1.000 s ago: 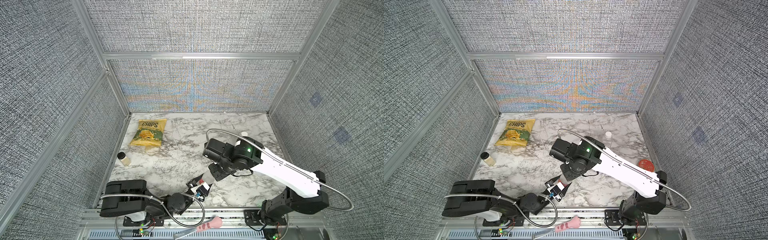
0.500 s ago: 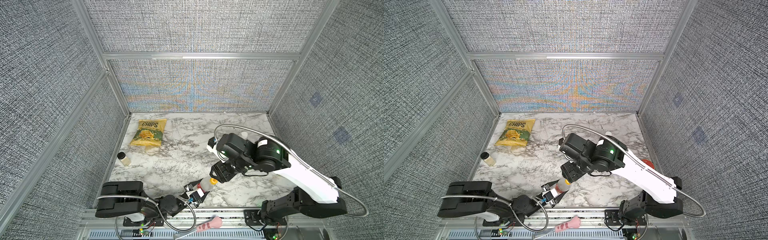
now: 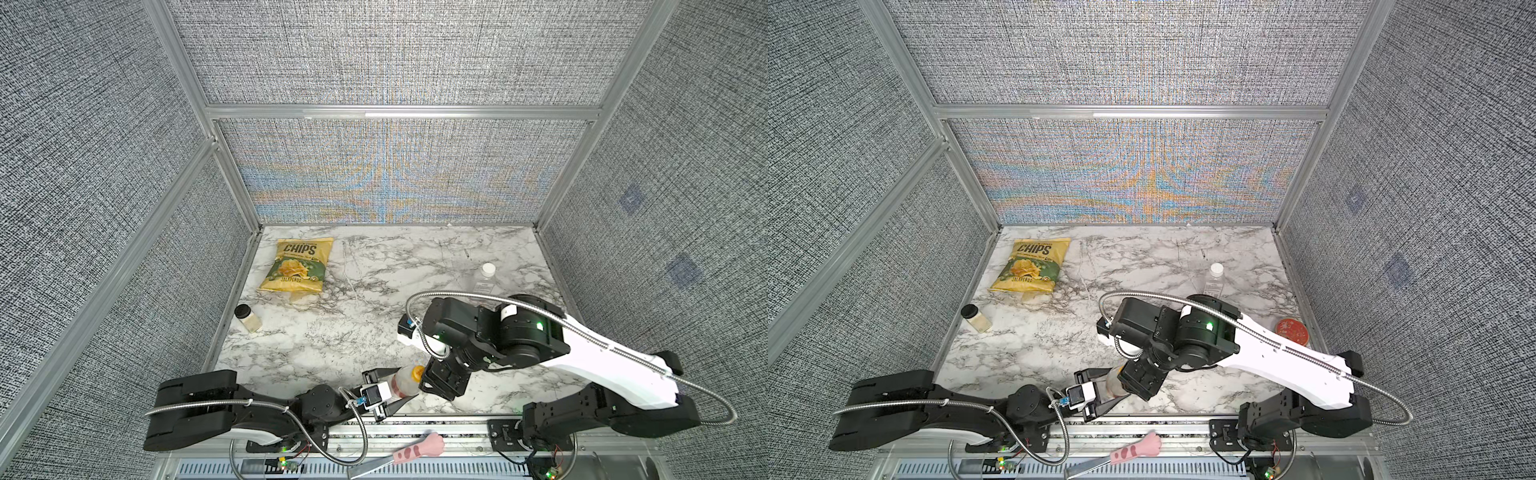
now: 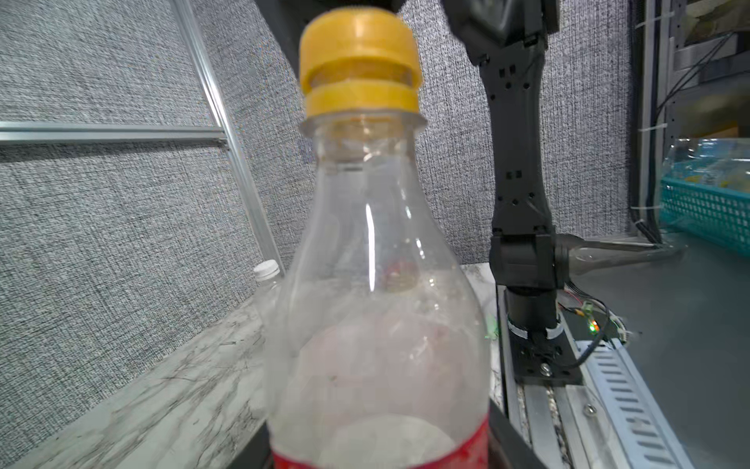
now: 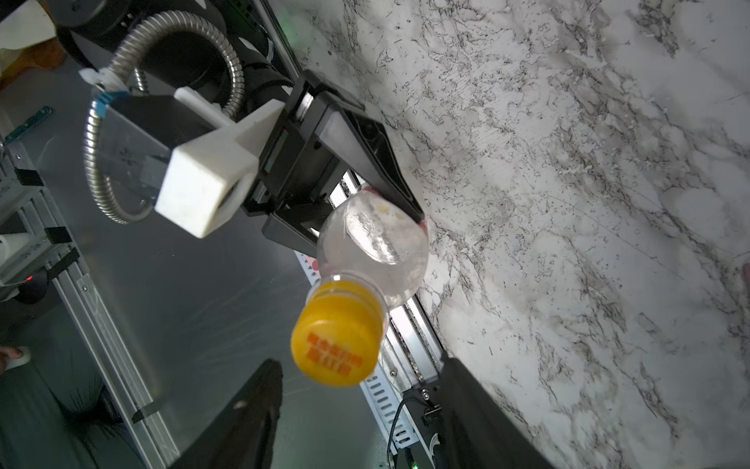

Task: Screw on the bottle caps
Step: Screw the bottle cap onto the plastic bottle.

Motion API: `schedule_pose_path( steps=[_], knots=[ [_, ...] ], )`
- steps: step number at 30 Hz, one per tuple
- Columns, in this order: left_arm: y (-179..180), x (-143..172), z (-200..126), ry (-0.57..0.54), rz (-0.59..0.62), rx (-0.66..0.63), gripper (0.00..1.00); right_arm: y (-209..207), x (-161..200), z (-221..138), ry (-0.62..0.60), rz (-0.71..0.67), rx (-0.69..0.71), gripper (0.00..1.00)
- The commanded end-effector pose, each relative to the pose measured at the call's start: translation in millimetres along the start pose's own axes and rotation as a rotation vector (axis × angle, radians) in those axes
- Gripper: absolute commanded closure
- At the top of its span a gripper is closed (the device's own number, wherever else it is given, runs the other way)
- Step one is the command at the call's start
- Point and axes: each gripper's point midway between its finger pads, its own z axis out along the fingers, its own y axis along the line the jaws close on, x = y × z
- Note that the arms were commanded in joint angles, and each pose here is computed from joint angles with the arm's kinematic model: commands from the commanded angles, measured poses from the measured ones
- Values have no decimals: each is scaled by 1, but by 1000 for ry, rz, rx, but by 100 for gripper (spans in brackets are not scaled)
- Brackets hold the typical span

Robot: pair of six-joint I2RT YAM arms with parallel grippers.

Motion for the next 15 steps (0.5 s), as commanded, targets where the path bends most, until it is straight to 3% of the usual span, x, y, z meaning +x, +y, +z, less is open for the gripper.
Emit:
schedule_pose_path(
  steps=[1,7,15],
  knots=[
    [-14,27,-3,102,-15,75,44,1,-6,-2,-22,-41,11,38],
    [-11,25,-3,90,-18,60,44,4,3,8,40,-69,25,52],
    [-8,22,-4,79,-24,55,44,-3,10,19,87,-79,71,51]
  ],
)
